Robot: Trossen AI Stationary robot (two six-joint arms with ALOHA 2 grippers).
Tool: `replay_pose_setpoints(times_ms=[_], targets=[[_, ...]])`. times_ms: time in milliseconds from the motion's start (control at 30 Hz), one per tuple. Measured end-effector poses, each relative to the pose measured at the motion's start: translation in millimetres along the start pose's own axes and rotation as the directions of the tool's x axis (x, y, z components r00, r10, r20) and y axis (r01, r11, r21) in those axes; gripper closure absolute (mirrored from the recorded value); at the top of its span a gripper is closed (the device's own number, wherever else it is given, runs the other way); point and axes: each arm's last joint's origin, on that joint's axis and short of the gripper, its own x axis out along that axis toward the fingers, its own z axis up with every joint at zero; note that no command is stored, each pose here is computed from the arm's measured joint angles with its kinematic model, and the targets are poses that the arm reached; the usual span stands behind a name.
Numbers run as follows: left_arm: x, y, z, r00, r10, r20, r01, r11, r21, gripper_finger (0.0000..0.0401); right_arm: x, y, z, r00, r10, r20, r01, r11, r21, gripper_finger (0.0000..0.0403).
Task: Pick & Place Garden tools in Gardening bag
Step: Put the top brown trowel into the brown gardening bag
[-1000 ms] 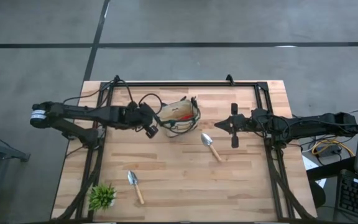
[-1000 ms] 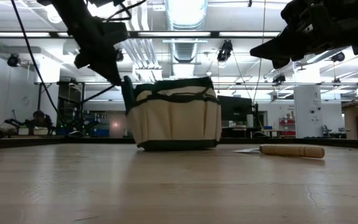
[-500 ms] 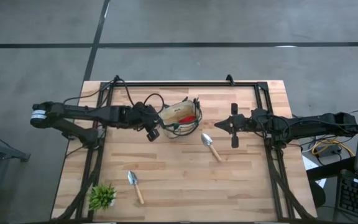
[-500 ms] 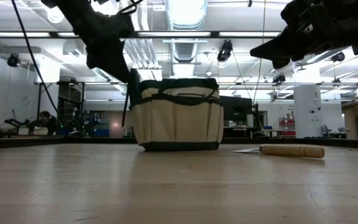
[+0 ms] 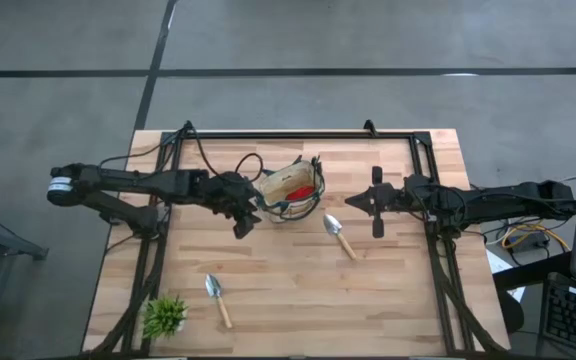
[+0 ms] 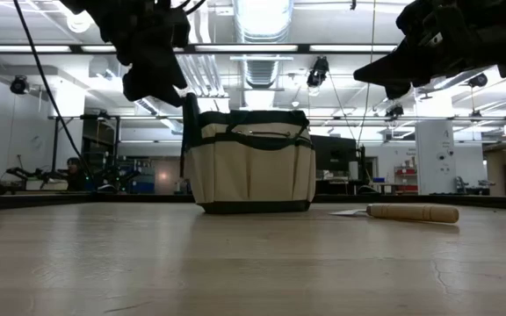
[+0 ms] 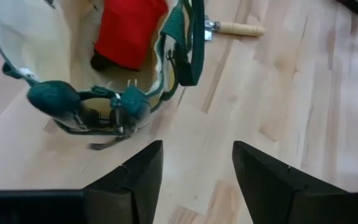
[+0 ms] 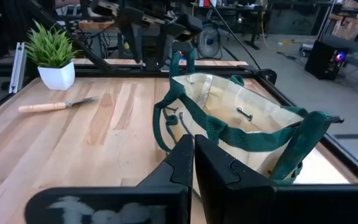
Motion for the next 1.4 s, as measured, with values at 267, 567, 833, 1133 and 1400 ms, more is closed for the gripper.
replay_pose_setpoints(times_ms=[267,567,833,1133,1400], targets=[[-2,-11,2,0.995,-0.100,0.028,0.098,0.992,0.077,0.0203,0,0,-7,0.997,0.004,-0.075,0.007,0.990,0.139,0.0394],[-4,-35,1,0.972,-0.214,0.096,0.197,0.967,0.161,0.0203,-2,3,-19,0.980,0.055,-0.190,0.009,0.948,0.320,0.0394],[-7,-69,7,0.888,-0.379,0.258,0.289,0.900,0.328,0.0203,-6,9,-34,0.931,0.107,-0.350,0.082,0.872,0.483,0.0391],[27,-81,9,0.860,-0.339,0.382,0.199,0.911,0.360,0.0204,-9,17,-41,0.896,0.137,-0.422,0.118,0.844,0.524,0.0323],[62,-86,16,0.815,-0.361,0.453,0.148,0.886,0.439,0.0206,4,23,-47,0.852,0.157,-0.499,0.162,0.828,0.538,0.0270]])
